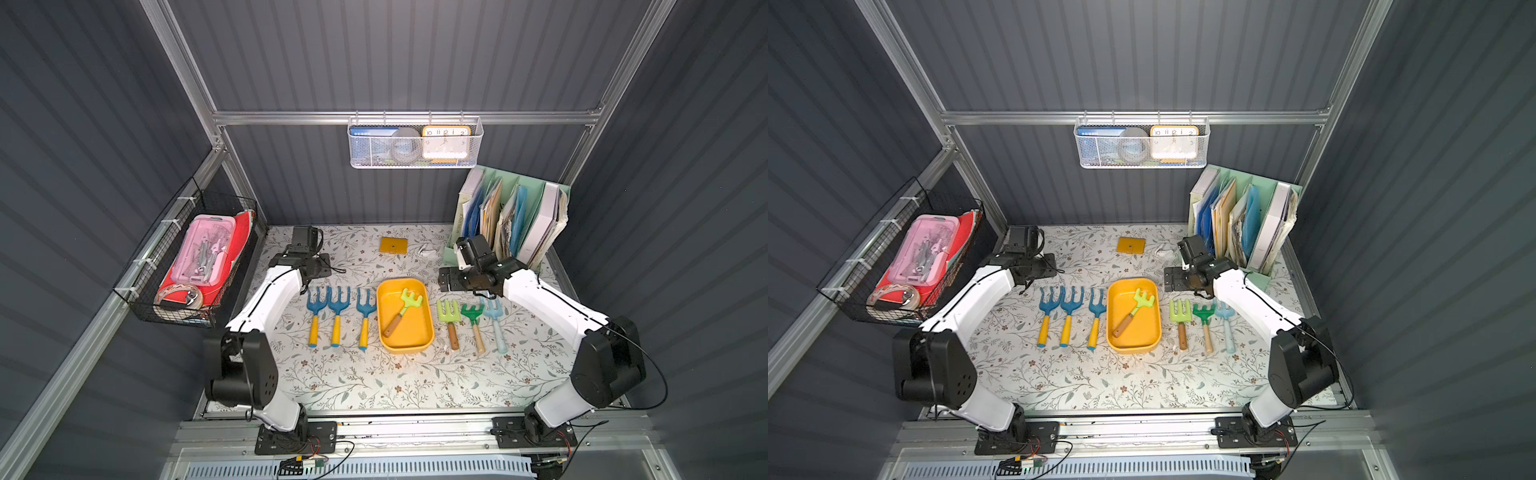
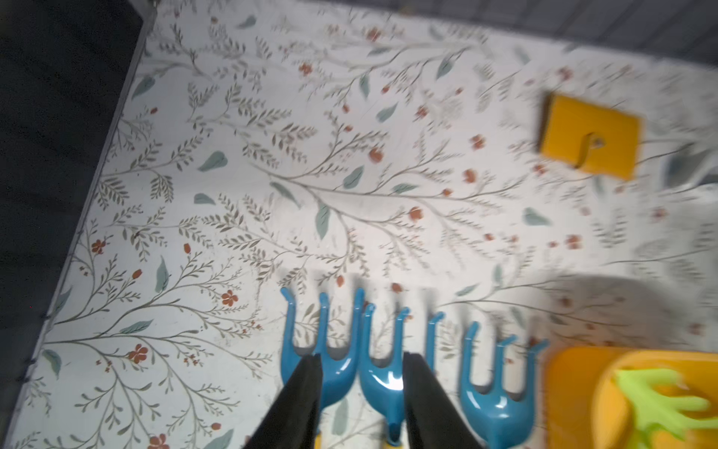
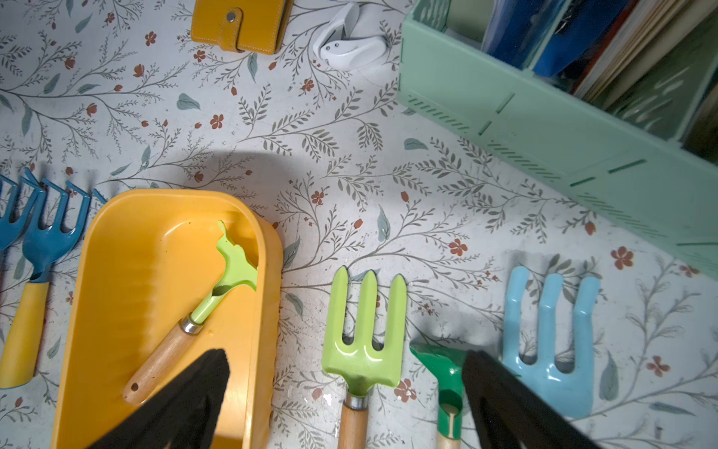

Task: Take the hand rake out of the storage box
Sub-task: Pick up the rake from the storage box.

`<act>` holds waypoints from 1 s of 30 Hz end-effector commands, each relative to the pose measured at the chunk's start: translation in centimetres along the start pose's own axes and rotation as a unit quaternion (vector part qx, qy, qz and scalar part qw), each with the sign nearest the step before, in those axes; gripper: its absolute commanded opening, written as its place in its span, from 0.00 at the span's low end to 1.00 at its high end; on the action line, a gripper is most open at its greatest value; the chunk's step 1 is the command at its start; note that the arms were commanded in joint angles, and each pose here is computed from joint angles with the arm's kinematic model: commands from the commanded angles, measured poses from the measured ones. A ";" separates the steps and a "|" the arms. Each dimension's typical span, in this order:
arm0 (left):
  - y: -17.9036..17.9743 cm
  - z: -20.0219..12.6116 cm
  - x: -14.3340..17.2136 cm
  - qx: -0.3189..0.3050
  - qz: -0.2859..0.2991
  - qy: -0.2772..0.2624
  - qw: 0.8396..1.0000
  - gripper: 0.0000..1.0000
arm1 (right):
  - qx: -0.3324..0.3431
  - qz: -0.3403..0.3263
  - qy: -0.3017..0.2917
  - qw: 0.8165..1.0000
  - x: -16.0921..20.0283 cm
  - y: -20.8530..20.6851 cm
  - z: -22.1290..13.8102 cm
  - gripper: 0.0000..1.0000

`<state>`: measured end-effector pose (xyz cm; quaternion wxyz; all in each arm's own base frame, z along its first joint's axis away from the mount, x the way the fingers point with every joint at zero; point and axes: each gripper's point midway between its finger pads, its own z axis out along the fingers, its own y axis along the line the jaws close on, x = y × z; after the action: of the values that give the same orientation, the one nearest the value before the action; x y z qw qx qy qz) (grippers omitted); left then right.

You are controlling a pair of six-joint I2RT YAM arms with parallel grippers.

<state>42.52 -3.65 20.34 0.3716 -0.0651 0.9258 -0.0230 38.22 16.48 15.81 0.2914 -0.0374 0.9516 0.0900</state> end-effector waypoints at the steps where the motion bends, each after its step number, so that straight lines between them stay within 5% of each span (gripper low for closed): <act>1: -5.4 -1.9 2.0 0.073 0.002 0.011 0.997 0.41 | 0.015 0.009 -0.008 1.000 -0.1 -1.2 -0.6 0.99; 7: -12.7 -3.2 4.9 0.114 0.042 0.027 0.992 0.42 | 0.023 0.023 -0.022 0.999 -0.7 -2.5 -1.3 0.99; 16: -19.4 0.1 11.7 0.090 0.112 0.091 0.985 0.41 | 0.027 0.036 -0.026 0.999 -1.1 -3.6 -1.9 0.99; 22: -21.7 1.8 15.8 0.082 0.137 0.119 0.980 0.41 | 0.032 0.039 -0.022 0.998 -0.7 -4.1 -1.8 0.99; 30: -21.4 3.8 17.3 0.052 0.153 0.138 0.977 0.41 | 0.025 0.041 -0.022 0.999 -0.7 -3.9 -1.8 0.99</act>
<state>34.32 -27.54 7.68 0.2401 0.1133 0.9632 -0.0414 38.68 12.55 16.78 0.3084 0.0082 0.9481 0.0766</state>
